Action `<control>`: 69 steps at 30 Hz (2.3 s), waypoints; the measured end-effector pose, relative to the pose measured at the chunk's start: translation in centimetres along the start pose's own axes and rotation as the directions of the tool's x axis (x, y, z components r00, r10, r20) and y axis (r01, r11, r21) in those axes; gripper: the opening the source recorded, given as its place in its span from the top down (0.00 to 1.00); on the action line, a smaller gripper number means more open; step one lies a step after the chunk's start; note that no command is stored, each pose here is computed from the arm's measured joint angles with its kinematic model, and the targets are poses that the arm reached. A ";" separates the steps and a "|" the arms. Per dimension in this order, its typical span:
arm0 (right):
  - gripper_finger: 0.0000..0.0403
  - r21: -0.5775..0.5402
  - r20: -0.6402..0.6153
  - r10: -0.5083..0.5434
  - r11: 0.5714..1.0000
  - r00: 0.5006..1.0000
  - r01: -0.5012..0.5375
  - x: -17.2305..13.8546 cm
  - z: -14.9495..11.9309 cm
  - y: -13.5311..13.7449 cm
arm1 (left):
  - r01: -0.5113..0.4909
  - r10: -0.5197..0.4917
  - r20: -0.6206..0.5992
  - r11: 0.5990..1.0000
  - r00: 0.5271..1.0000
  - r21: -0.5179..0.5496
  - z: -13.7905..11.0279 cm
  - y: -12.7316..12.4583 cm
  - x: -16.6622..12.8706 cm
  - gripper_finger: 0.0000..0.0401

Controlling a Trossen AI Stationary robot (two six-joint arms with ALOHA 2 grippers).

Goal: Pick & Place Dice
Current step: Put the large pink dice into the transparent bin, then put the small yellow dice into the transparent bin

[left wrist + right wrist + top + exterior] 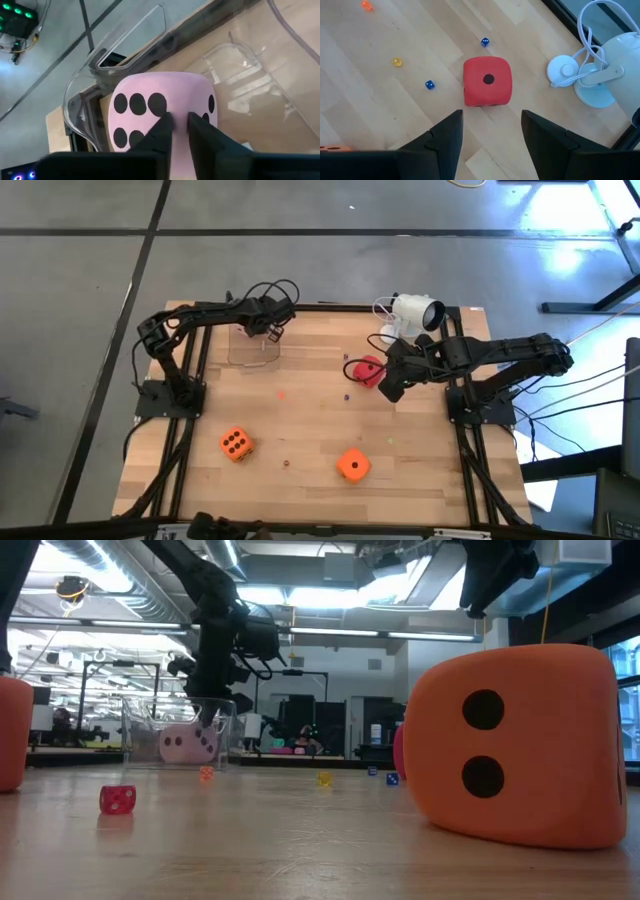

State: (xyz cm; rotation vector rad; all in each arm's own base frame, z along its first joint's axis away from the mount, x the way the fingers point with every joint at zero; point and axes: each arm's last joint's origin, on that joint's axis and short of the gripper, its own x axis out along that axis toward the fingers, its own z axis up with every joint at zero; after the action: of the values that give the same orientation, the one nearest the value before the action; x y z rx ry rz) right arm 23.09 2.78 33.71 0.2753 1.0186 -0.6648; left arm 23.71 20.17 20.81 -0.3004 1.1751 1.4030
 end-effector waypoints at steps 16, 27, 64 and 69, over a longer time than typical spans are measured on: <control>0.50 -0.065 0.017 -0.016 0.998 1.000 0.017 0.0 0.1 0.0 | 0.170 -0.174 0.063 0.983 0.983 0.071 -0.8 2.7 -5.3 0.52; 0.50 -0.128 0.030 -0.012 0.992 0.999 0.016 0.0 0.2 0.0 | 0.684 -0.732 0.165 0.678 0.661 0.267 -4.5 5.0 -15.4 0.52; 0.50 0.018 0.073 0.038 0.999 0.997 -0.040 -0.2 0.4 0.7 | 0.270 -0.564 -0.214 0.016 0.797 0.963 -12.8 -7.7 -15.6 0.52; 0.50 0.028 0.090 0.049 0.998 0.995 -0.052 -0.2 0.6 0.8 | 0.340 -0.611 -0.258 0.019 0.748 0.940 -12.2 -7.8 -15.4 0.52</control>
State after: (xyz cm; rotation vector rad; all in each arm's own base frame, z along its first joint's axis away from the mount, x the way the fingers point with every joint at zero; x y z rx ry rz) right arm 23.95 3.17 34.11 0.2940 0.9138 -0.6416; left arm 28.73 -0.19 23.48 0.3762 1.3463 -0.1574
